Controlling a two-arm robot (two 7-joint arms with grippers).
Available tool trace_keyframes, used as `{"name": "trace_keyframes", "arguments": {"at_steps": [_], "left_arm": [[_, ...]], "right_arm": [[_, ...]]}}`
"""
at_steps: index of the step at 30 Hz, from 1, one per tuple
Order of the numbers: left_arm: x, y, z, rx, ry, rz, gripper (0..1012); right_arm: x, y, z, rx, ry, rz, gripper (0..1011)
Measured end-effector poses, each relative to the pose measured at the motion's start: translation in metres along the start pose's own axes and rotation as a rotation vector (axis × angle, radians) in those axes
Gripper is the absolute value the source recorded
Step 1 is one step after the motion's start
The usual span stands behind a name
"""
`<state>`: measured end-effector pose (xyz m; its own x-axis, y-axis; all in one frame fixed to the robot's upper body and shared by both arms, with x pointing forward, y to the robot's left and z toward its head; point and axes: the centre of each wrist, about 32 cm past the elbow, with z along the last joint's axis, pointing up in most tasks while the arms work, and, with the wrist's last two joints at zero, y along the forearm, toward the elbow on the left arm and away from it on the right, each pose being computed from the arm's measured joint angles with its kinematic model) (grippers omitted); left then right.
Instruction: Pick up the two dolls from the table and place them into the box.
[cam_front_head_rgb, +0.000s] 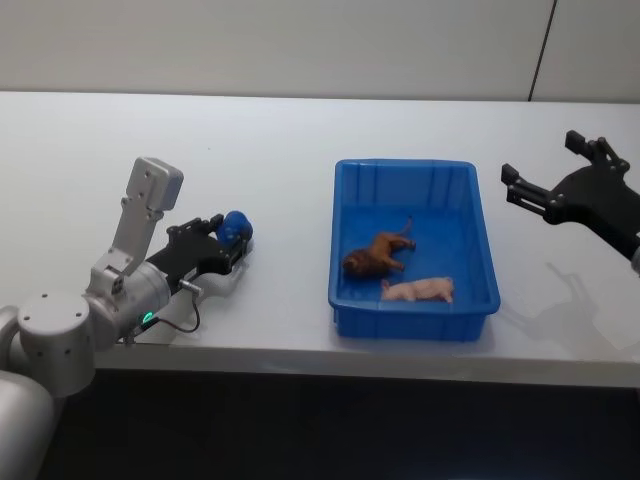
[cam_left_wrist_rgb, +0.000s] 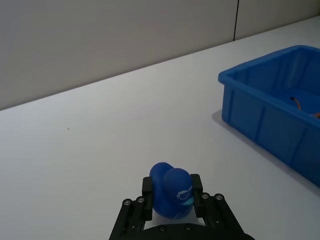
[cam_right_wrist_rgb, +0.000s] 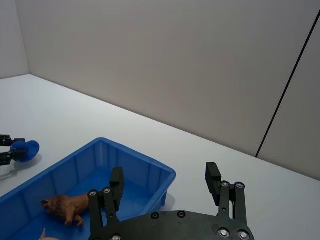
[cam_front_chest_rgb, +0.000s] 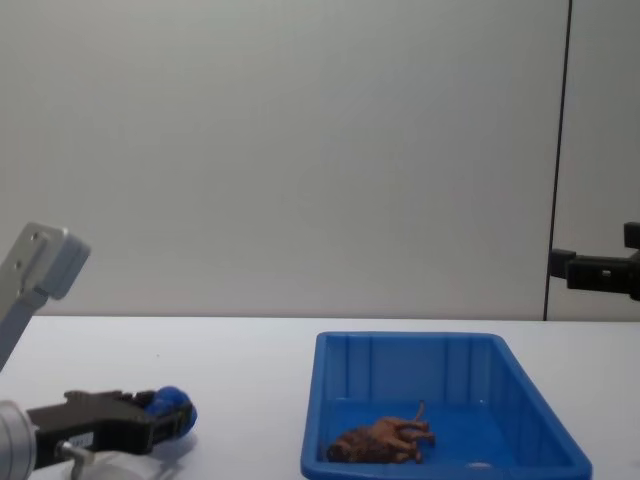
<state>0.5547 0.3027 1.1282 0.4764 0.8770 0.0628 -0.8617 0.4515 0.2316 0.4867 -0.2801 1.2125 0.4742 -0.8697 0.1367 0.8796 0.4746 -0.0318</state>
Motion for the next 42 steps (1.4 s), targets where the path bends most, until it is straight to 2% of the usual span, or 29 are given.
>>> {"name": "trace_keyframes", "arguments": {"at_steps": [2, 5, 6, 8, 10, 11, 12, 14, 15, 18, 23, 25, 26, 29, 30, 31, 36, 38, 39, 41, 42], "left_arm": [[-0.0004, -0.0007, 0.0030, -0.007, -0.007, -0.004, 440], [-0.0016, -0.0025, 0.0103, -0.026, -0.022, -0.013, 418], [-0.0024, -0.0035, 0.0147, -0.036, -0.031, -0.018, 412], [-0.0031, -0.0043, 0.0181, -0.044, -0.038, -0.022, 396], [-0.0051, -0.0063, 0.0258, -0.063, -0.053, -0.032, 381], [-0.0056, -0.0067, 0.0274, -0.067, -0.056, -0.034, 379], [-0.0076, -0.0084, 0.0325, -0.081, -0.065, -0.042, 367], [-0.0096, -0.0102, 0.0371, -0.093, -0.073, -0.051, 363], [-0.0123, -0.0125, 0.0424, -0.107, -0.083, -0.064, 353], [-0.0176, -0.0173, 0.0514, -0.132, -0.097, -0.090, 339], [-0.0265, -0.0253, 0.0627, -0.168, -0.111, -0.130, 306], [-0.0345, -0.0326, 0.0709, -0.196, -0.118, -0.166, 292], [-0.0366, -0.0345, 0.0727, -0.202, -0.119, -0.175, 282], [-0.0429, -0.0404, 0.0773, -0.219, -0.122, -0.204, 335], [-0.0478, -0.0452, 0.0804, -0.230, -0.122, -0.225, 399], [-0.0500, -0.0473, 0.0817, -0.236, -0.122, -0.234, 399], [-0.0649, -0.0618, 0.0887, -0.272, -0.115, -0.300, 588], [-0.0682, -0.0650, 0.0901, -0.280, -0.113, -0.314, 633], [-0.0717, -0.0682, 0.0920, -0.290, -0.111, -0.328, 692], [-0.0742, -0.0703, 0.0930, -0.297, -0.110, -0.339, 721], [-0.0768, -0.0722, 0.0942, -0.304, -0.108, -0.349, 773]], "right_arm": [[0.000, 0.000, 0.000, 0.000, 0.000, 0.000, 1001], [0.000, 0.000, 0.000, 0.000, 0.000, 0.000, 1001], [0.000, 0.000, 0.000, 0.000, 0.000, 0.000, 1001], [0.000, 0.000, 0.000, 0.000, 0.000, 0.000, 1001], [0.000, 0.000, 0.000, 0.000, 0.000, 0.000, 1001], [0.000, 0.000, 0.000, 0.000, 0.000, 0.000, 1000], [0.000, 0.000, 0.000, 0.000, 0.000, 0.000, 1001], [0.000, 0.000, 0.000, 0.000, 0.000, 0.000, 1001], [0.000, 0.000, 0.000, 0.000, 0.000, 0.000, 1001], [0.000, 0.000, 0.000, 0.000, 0.000, 0.000, 1000], [0.000, 0.000, 0.000, 0.000, 0.000, 0.000, 1001], [0.000, 0.000, 0.000, 0.000, 0.000, 0.000, 1001], [0.000, 0.000, 0.000, 0.000, 0.000, 0.000, 1000], [0.000, 0.000, 0.000, 0.000, 0.000, 0.000, 1001], [0.000, 0.000, 0.000, 0.000, 0.000, 0.000, 1001], [0.000, 0.000, 0.000, 0.000, 0.000, 0.000, 1001], [0.000, 0.000, 0.000, 0.000, 0.000, 0.000, 1001], [0.000, 0.000, 0.000, 0.000, 0.000, 0.000, 1000], [0.000, 0.000, 0.000, 0.000, 0.000, 0.000, 1000], [0.000, 0.000, 0.000, 0.000, 0.000, 0.000, 1001], [0.000, 0.000, 0.000, 0.000, 0.000, 0.000, 1001]]}}
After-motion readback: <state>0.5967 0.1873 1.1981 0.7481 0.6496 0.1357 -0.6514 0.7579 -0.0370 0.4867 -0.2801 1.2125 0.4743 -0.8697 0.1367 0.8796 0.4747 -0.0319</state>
